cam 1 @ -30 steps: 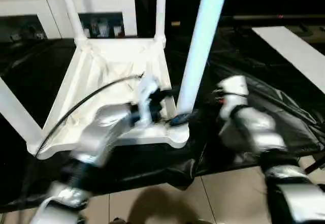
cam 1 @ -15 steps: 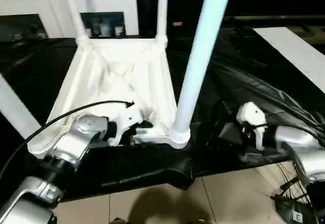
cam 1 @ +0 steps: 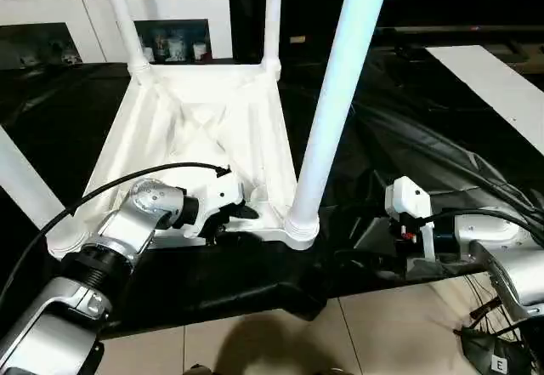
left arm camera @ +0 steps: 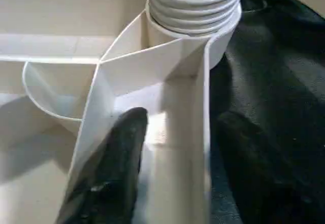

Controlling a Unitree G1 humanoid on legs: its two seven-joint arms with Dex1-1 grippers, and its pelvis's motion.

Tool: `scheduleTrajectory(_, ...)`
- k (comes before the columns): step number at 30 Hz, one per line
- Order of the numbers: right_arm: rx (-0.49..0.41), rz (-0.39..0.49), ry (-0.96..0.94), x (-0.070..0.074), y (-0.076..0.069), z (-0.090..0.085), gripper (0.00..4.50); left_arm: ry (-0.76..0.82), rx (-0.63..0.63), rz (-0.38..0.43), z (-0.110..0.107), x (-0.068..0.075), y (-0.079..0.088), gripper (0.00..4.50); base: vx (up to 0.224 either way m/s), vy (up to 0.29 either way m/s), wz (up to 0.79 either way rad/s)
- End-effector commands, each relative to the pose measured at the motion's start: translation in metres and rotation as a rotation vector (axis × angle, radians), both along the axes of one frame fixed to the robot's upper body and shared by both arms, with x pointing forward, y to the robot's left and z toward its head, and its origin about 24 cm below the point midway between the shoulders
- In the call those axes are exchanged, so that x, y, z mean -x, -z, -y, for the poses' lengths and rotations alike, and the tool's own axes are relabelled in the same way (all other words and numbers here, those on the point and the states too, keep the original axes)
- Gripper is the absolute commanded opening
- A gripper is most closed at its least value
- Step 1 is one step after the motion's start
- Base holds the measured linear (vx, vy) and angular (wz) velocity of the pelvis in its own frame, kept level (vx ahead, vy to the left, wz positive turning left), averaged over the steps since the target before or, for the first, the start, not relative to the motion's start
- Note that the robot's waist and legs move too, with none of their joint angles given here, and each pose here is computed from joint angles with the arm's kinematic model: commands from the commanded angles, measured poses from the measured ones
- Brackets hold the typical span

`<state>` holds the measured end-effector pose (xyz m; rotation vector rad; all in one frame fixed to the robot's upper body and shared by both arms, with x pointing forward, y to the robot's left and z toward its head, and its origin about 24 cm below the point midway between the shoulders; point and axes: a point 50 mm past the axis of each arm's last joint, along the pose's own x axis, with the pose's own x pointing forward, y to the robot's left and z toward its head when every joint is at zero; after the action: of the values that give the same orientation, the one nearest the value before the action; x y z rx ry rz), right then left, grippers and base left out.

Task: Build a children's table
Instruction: Rotate leg to tighten

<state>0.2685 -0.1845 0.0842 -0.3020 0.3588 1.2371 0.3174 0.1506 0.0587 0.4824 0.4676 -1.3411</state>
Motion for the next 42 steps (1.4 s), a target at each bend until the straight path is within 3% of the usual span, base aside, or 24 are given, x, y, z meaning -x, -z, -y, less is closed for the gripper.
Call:
scheduleTrajectory(1,0.003,0.011,-0.005,0.000,-0.004,-0.001,4.31,-0.006,0.013,-0.006,-0.002,-0.003,-0.005,2.23,0.000,0.000,0.00)
scheduleTrajectory(12,0.007,-0.002,0.004,0.004,-0.004,-0.003,4.31,-0.002,0.016,-0.111,-0.004,-0.001,-0.002,1.27,0.000,0.000,0.00)
scheduleTrajectory(24,0.008,0.000,0.020,0.003,-0.003,-0.003,4.31,-0.011,-0.029,-0.136,-0.010,0.002,0.003,0.56,0.000,0.000,0.00)
scheduleTrajectory(30,-0.036,0.008,0.055,0.001,0.001,-0.008,4.31,-0.028,-0.033,-0.144,-0.013,0.007,0.008,0.08,0.000,0.000,0.00)
scheduleTrajectory(33,-0.064,0.023,0.079,0.000,0.004,-0.012,4.31,-0.039,0.006,-0.155,-0.008,0.010,0.010,0.08,0.000,0.000,0.00)
scheduleTrajectory(37,-0.103,0.051,0.150,-0.006,0.015,-0.028,4.31,-0.121,0.117,-0.120,0.023,0.012,0.019,0.08,0.000,0.000,0.00)
scheduleTrajectory(42,-0.083,0.057,0.162,-0.010,0.021,-0.030,4.31,-0.106,0.126,-0.120,0.033,0.015,0.020,0.08,0.000,0.000,0.00)
